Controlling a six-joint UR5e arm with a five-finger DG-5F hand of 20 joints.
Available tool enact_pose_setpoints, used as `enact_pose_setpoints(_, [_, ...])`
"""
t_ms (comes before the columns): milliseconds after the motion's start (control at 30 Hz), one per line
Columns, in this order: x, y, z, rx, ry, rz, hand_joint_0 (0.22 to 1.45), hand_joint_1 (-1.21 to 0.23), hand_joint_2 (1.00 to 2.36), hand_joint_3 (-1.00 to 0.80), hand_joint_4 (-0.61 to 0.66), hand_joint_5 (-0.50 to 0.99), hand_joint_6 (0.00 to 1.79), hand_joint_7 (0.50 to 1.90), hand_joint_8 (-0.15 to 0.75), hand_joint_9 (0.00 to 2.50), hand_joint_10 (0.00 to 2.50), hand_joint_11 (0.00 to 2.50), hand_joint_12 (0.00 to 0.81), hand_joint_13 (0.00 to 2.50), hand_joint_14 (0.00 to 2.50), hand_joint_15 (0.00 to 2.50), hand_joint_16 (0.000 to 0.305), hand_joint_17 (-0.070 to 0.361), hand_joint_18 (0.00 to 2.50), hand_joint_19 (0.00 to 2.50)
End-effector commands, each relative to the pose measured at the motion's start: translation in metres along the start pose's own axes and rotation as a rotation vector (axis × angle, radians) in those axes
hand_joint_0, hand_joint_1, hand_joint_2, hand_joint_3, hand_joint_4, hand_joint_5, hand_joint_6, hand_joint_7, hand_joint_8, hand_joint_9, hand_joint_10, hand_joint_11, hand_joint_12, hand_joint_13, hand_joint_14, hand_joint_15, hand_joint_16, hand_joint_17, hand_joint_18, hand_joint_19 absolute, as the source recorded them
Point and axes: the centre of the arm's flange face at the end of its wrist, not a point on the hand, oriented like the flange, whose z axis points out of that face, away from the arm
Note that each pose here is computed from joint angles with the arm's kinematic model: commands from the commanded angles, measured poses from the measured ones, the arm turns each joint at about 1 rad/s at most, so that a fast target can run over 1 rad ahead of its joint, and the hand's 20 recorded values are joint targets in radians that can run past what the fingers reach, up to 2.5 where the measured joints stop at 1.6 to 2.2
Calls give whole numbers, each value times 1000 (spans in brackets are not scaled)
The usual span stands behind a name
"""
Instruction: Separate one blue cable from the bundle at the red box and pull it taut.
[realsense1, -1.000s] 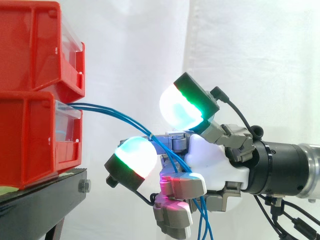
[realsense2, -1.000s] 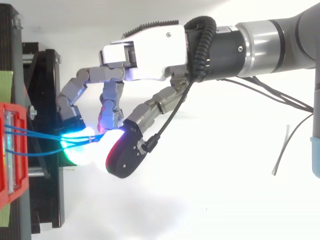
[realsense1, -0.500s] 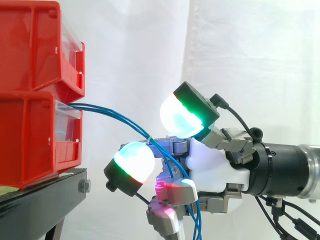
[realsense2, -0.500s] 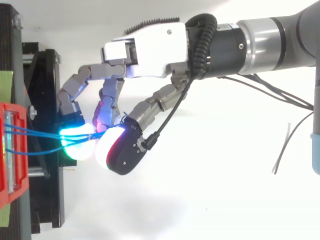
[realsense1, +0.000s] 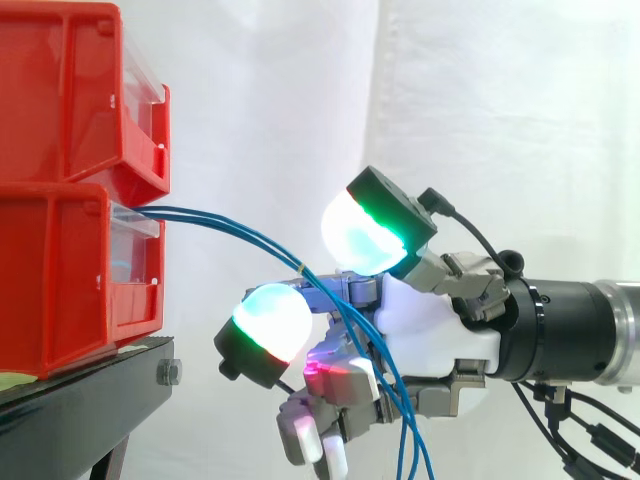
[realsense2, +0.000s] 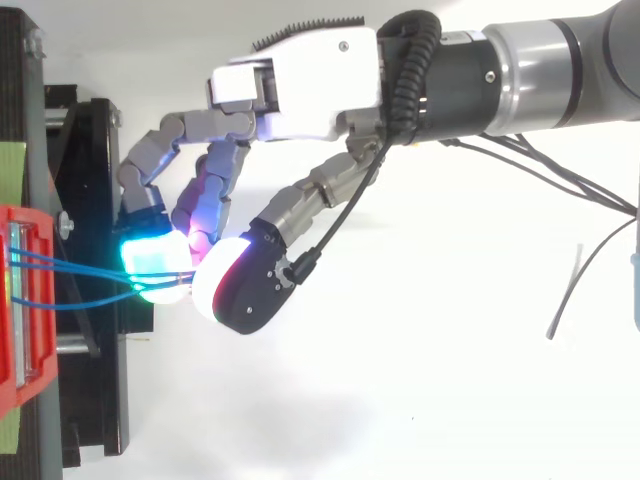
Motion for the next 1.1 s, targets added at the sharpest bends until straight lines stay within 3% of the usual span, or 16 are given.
enact_pose_setpoints(0, [-1,6,-2,17,1,3,529,-617,1000,-500,64,-155,688,1081,274,1050,27,998,397,727,27,737,56,125,572,863])
enact_pose_setpoints(300, [0,9,-2,45,4,12,513,-622,1000,-500,76,-153,683,1089,280,1040,27,975,402,735,27,726,57,128,559,863])
enact_pose_setpoints(800, [15,11,3,47,20,40,498,-622,1000,-500,88,-148,670,1093,292,1069,27,991,407,782,26,737,58,130,609,864])
enact_pose_setpoints(1067, [15,12,4,46,21,46,545,-634,1000,-500,73,-141,661,1128,280,1087,27,1004,387,797,28,753,54,122,614,884])
